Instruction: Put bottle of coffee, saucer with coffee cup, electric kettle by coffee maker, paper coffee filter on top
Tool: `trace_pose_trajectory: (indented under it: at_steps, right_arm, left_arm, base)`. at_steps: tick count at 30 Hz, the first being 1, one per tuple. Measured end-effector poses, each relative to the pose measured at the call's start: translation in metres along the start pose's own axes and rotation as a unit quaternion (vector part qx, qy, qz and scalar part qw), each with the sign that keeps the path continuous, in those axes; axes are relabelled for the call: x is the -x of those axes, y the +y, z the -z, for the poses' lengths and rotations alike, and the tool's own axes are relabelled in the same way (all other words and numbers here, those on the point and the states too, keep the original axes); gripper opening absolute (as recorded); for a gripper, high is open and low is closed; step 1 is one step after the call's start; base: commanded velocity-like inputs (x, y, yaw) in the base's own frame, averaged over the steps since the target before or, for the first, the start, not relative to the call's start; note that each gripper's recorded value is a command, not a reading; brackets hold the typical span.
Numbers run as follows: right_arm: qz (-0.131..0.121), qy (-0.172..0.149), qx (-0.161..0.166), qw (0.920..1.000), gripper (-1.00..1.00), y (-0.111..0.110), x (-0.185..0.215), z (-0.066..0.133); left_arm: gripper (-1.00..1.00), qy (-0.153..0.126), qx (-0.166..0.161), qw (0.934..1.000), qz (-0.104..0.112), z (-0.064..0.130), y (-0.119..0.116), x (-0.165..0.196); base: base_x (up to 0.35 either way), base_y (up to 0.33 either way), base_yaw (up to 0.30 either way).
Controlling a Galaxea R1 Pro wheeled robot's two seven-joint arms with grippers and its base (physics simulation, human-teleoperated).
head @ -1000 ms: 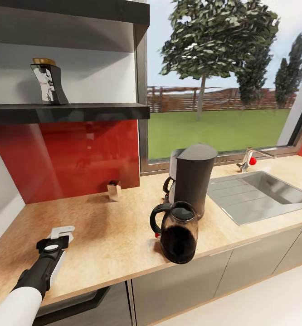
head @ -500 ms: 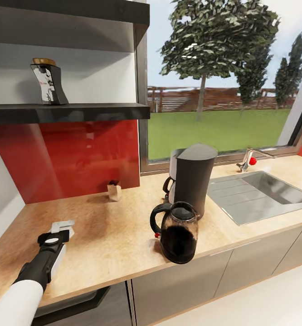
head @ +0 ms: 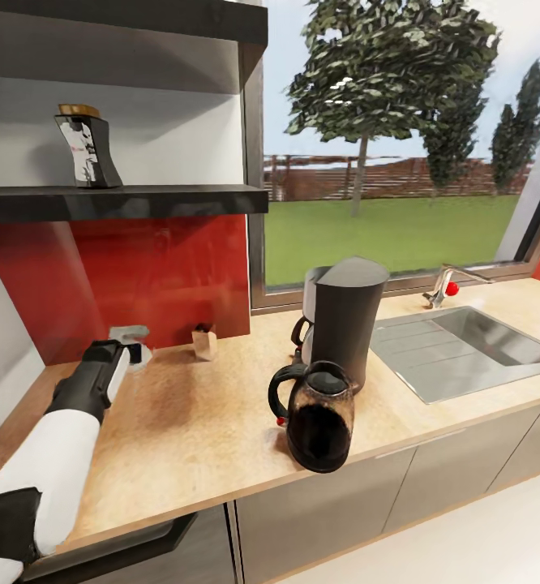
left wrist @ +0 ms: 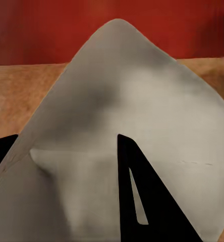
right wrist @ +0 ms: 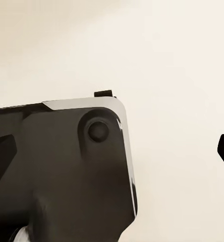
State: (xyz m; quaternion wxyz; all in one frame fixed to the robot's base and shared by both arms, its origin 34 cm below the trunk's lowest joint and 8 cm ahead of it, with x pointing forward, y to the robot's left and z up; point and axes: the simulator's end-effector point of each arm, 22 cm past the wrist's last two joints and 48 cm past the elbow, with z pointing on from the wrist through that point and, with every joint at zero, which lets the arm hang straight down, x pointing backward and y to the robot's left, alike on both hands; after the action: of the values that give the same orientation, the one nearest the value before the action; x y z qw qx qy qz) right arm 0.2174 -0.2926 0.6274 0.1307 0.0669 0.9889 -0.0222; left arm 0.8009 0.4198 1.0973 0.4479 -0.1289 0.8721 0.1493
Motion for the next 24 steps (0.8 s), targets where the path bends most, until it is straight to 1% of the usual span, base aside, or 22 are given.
trace_pose_trajectory:
  at_steps: [2,4,7,8,9,10,12,15,19,21,24]
  right_arm:
    - [0.0,0.0,0.0,1.0,1.0,0.0,0.0,0.0]
    - [0.0,0.0,0.0,1.0,1.0,0.0,0.0,0.0]
    - [0.0,0.0,0.0,1.0,1.0,0.0,0.0,0.0]
    - [0.0,0.0,0.0,1.0,1.0,0.0,0.001,0.0]
    - [0.0,0.0,0.0,1.0,1.0,0.0,0.0,0.0]
    - [0.0,0.0,0.0,1.0,1.0,0.0,0.0,0.0]
    - [-0.001,0.0,0.0,1.0,1.0,0.0,0.0,0.0]
    - [-0.001,0.0,-0.001,1.0,1.0,0.0,0.0,0.0]
    - [-0.002,0.0,-0.001,1.0,1.0,-0.001,0.0,0.0]
    - [-0.002,0.0,-0.001,1.0,1.0,-0.001,0.0,0.0]
    - [-0.002,0.0,-0.001,1.0,1.0,-0.001,0.0,0.0]
  left_arm:
    - [-1.0,-0.003,-0.024,0.9997,0.006,0.009,-0.016,0.028]
    - [-1.0,0.001,-0.045,0.9989,0.01,0.02,-0.035,0.05]
    - [-1.0,0.016,-0.075,0.997,0.01,0.041,-0.068,0.075]
    - [-1.0,0.023,-0.09,0.9956,0.01,0.053,-0.082,0.087]
    - [-1.0,0.024,-0.094,0.9952,0.009,0.057,-0.086,0.092]
    - [-1.0,0.027,-0.104,0.9942,0.009,0.065,-0.096,0.101]
    - [-1.0,0.026,-0.124,0.9918,0.015,0.08,-0.11,0.12]
    - [-1.0,0.019,-0.157,0.9868,0.035,0.097,-0.125,0.145]
    - [-1.0,0.016,-0.195,0.9788,0.06,0.112,-0.14,0.163]
    - [-1.0,0.013,-0.203,0.9767,0.067,0.117,-0.143,0.171]
    - [-1.0,0.007,-0.198,0.9775,0.073,0.123,-0.142,0.182]
  base:
    - [0.0,0.0,0.0]
    - [0.0,0.0,0.0]
    - [0.0,0.0,0.0]
    - [0.0,0.0,0.0]
    - [0.0,0.0,0.0]
    - [0.0,0.0,0.0]
    - [0.0,0.0,0.0]
    - [0.0,0.0,0.0]
    - [0.0,0.0,0.0]
    - [0.0,0.0,0.0]
    - [0.0,0.0,0.0]
